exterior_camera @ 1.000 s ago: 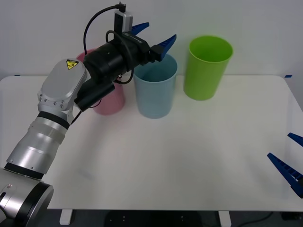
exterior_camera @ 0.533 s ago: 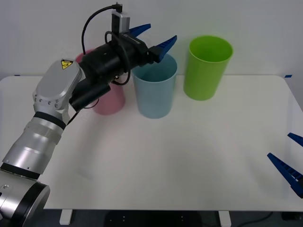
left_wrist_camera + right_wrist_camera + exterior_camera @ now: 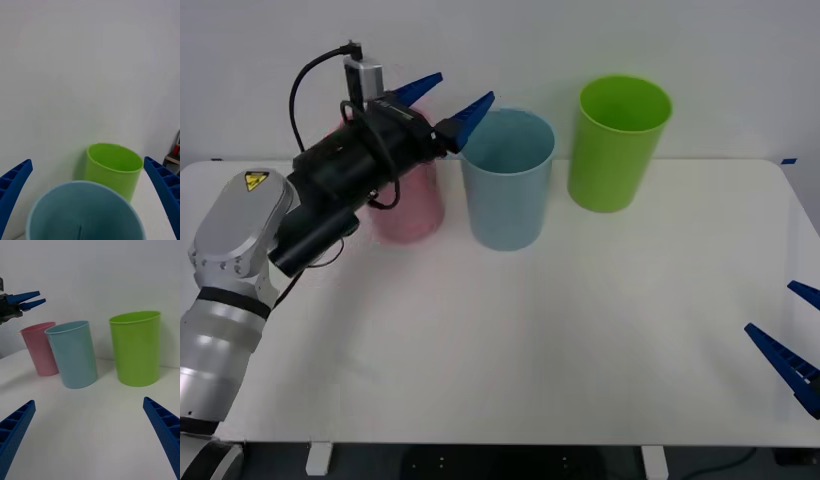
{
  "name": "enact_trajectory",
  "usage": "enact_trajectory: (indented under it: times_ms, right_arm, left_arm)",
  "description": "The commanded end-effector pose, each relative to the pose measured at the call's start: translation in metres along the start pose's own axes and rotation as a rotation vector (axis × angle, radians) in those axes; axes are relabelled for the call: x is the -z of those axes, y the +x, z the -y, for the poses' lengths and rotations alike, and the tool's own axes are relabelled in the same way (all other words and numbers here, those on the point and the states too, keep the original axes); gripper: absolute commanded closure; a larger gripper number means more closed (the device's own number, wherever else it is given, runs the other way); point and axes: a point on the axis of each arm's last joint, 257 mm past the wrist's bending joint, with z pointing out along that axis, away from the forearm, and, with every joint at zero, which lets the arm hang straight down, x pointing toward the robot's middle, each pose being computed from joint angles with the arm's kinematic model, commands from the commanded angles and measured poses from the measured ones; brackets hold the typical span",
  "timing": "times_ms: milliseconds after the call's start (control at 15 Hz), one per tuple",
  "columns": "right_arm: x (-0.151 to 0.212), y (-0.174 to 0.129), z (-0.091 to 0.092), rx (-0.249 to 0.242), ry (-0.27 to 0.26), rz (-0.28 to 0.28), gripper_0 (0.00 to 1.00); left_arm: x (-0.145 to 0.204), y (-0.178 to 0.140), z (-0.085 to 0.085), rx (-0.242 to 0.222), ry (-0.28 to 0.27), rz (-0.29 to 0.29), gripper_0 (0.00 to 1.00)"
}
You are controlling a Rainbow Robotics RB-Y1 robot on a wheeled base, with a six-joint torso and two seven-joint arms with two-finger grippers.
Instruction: Grasp the object on the table and drop it into the matching bin: aluminum can to the light blue bin, PET bottle to the pink bin.
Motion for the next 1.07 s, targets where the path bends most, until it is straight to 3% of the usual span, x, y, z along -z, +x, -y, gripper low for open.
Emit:
enact_trajectory:
  times_ms: [67, 467, 1067]
  right_arm:
    - [0.000, 0.000, 0.000, 0.000, 0.000, 0.000, 0.00]
    - [0.000, 0.000, 0.000, 0.000, 0.000, 0.000, 0.00]
    - [0.000, 0.000, 0.000, 0.000, 0.000, 0.000, 0.00]
  left_arm:
    - [0.037, -0.006, -0.016, -0.001, -0.030, 0.011, 0.00]
    - [0.111, -0.014, -0.039, -0.057, -0.074, 0.004, 0.00]
    - [0.216, -0.006, -0.037, -0.159, -0.076, -0.131, 0.00]
